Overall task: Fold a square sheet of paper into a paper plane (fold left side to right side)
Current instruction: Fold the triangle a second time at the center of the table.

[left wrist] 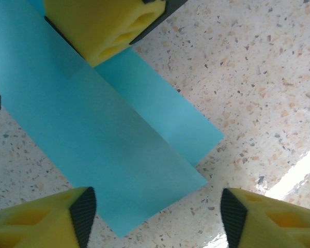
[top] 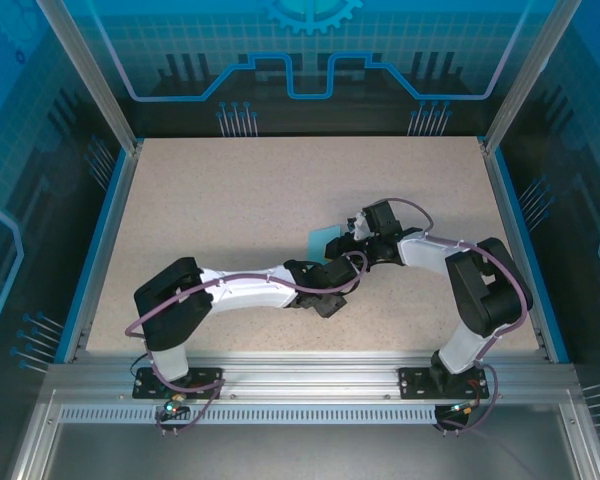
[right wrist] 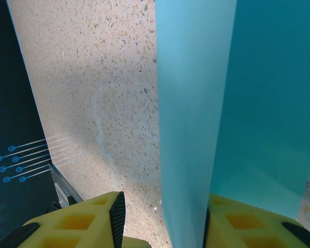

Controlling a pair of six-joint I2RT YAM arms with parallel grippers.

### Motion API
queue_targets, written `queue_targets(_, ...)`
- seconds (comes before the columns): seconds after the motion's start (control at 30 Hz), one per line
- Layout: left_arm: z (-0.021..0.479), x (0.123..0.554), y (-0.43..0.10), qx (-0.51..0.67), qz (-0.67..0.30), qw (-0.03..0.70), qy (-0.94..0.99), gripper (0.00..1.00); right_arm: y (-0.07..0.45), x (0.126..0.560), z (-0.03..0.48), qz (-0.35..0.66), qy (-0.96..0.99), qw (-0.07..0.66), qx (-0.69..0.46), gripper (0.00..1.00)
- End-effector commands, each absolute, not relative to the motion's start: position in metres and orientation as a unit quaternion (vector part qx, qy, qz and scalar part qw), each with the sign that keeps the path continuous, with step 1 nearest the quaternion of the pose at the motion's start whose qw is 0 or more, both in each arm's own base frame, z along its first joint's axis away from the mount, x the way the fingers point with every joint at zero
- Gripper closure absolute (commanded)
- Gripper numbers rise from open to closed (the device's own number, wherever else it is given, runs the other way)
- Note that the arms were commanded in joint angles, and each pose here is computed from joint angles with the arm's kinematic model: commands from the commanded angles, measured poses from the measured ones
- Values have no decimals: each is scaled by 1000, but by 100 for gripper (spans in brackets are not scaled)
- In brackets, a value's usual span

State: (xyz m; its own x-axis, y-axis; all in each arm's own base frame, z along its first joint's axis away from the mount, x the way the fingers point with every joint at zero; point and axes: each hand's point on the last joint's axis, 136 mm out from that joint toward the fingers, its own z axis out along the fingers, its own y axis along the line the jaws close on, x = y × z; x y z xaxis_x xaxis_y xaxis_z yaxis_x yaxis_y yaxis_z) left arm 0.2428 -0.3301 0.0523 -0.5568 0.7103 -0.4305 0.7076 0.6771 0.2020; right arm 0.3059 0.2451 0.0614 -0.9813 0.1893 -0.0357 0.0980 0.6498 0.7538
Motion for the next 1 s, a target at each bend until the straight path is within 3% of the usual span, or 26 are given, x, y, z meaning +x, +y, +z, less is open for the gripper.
queue_targets(0.0, 63, 248, -331, 394, 4, 263, 881, 40, 244, 310, 62, 417, 904, 53, 85, 58)
queue_targets(0.4, 75, 254, -327, 362, -38, 271, 891, 86, 242, 307, 59, 405, 909, 51, 82, 58)
queue_targets(0.63, 77, 254, -324, 342, -79, 262, 899, 97, 241, 307, 58, 402, 911, 50, 78, 58)
queue_targets(0.83, 78, 250, -326, 324, -151, 239, 903, 99, 240, 318, 75, 411, 905, 87, 70, 57)
queue_targets(0.97, 80, 253, -324, 300, -197, 228, 905, 99, 233, 326, 89, 422, 895, 123, 75, 49)
